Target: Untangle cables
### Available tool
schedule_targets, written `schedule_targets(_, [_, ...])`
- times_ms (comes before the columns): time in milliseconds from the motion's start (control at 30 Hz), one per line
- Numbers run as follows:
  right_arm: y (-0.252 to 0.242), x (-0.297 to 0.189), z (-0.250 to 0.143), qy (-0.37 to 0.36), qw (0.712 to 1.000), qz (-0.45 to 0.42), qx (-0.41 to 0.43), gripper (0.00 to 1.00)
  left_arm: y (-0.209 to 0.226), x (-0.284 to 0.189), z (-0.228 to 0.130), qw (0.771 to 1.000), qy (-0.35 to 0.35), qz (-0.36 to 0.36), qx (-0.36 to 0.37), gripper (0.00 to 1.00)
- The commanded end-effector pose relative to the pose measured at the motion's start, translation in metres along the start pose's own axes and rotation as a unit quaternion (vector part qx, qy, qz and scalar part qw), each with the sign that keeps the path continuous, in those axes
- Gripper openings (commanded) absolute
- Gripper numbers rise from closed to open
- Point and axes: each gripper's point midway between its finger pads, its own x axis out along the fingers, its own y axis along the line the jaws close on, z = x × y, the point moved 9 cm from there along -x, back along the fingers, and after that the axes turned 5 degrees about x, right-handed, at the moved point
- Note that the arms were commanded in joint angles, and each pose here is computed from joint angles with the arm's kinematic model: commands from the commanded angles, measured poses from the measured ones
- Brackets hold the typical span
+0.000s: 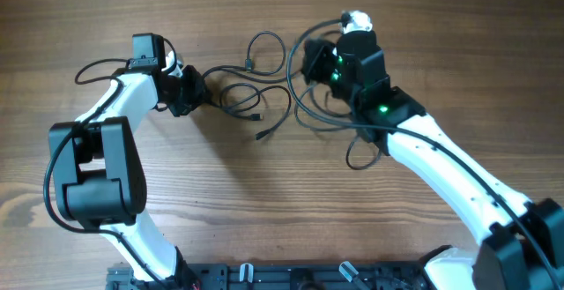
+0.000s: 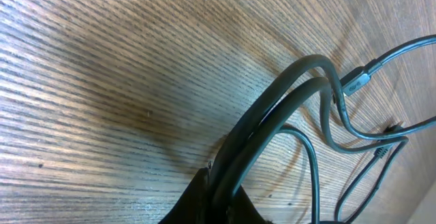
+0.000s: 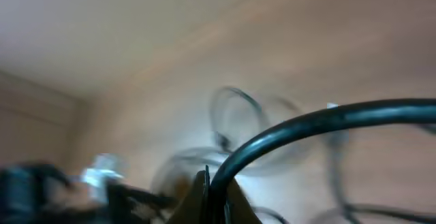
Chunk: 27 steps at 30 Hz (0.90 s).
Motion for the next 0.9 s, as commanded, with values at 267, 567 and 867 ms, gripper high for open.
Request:
schedule_targets(267, [-0.062, -0.018, -0.022, 0.097, 0.976, -0.19, -0.032, 0.04, -0.005, -0.007, 0.005, 1.0, -0.015, -0.001, 0.004, 0.08])
schedule_targets(567, [-0.083, -0.035, -0.044, 0.189, 0.948, -0.251, -0.041, 0.22, -0.005, -0.007, 0.005, 1.0, -0.015, -0.002, 0.004, 0.09])
schedule_targets(867, [-0.089, -0.047, -0.06, 0.266, 0.928, -0.26, -0.037, 0.59, -0.005, -0.007, 0.005, 1.0, -0.015, -0.002, 0.004, 0.1])
